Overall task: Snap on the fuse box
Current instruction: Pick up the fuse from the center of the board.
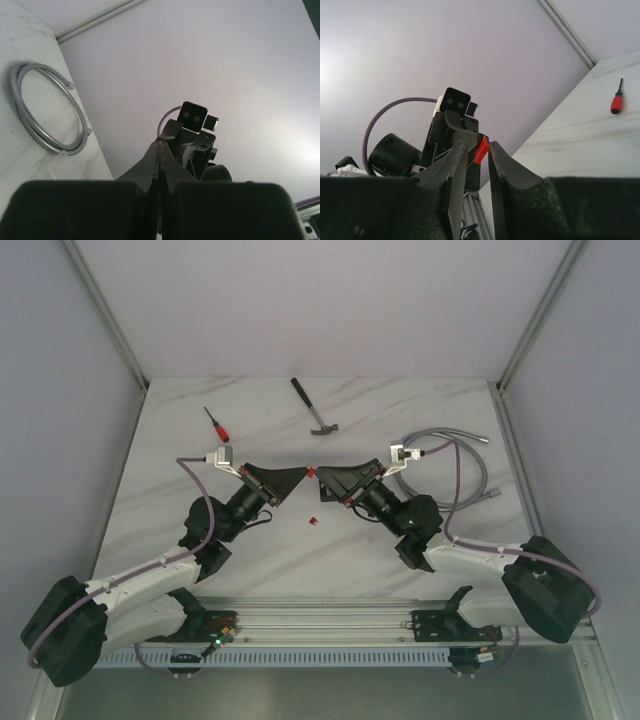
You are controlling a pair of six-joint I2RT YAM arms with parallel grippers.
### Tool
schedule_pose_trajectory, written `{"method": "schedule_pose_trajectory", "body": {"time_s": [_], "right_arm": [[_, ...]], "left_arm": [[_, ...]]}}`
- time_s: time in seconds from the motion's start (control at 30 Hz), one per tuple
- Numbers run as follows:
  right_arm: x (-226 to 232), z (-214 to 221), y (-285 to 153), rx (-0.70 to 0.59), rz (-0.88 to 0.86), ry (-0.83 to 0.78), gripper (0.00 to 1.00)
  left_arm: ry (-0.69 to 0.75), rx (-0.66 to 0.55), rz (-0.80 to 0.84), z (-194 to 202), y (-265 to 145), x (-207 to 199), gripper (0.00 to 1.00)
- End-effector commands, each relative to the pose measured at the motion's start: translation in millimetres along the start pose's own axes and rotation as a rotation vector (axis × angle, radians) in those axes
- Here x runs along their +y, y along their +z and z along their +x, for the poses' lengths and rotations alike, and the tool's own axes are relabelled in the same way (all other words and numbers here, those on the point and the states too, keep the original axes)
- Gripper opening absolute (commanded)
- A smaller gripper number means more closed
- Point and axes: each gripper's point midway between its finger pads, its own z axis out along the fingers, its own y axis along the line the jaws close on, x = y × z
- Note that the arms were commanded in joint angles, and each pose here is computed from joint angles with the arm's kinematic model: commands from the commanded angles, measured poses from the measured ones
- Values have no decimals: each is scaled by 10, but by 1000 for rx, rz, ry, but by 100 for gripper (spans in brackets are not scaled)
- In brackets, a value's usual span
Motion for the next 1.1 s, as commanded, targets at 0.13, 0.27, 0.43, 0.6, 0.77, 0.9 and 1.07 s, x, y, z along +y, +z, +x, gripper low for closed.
{"method": "schedule_pose_trajectory", "body": {"time_s": [0.13, 0.27, 0.43, 0.6, 0.77, 0.9, 1.07], "right_arm": [[160, -117, 50, -42, -80, 15, 28], [156, -94, 68, -34, -87, 23, 28], [183, -61, 86, -22, -111, 34, 26], [218, -55, 94, -15, -132, 33, 15], [172, -35, 111, 12, -125, 28, 3], [57, -15, 118, 47, -92, 29, 0], [-285, 78, 142, 143, 39, -11, 0]], "left_arm": [[-26, -31, 76, -52, -23, -200, 0], [-26, -28, 81, -39, -22, -214, 0], [-30, -26, 86, -26, -18, -228, 0], [-30, -26, 81, -19, -18, -208, 0], [4, -42, 30, -35, -20, -77, 0], [67, -78, -65, -88, -52, 166, 16], [214, -107, -250, -181, -118, 567, 43]]}}
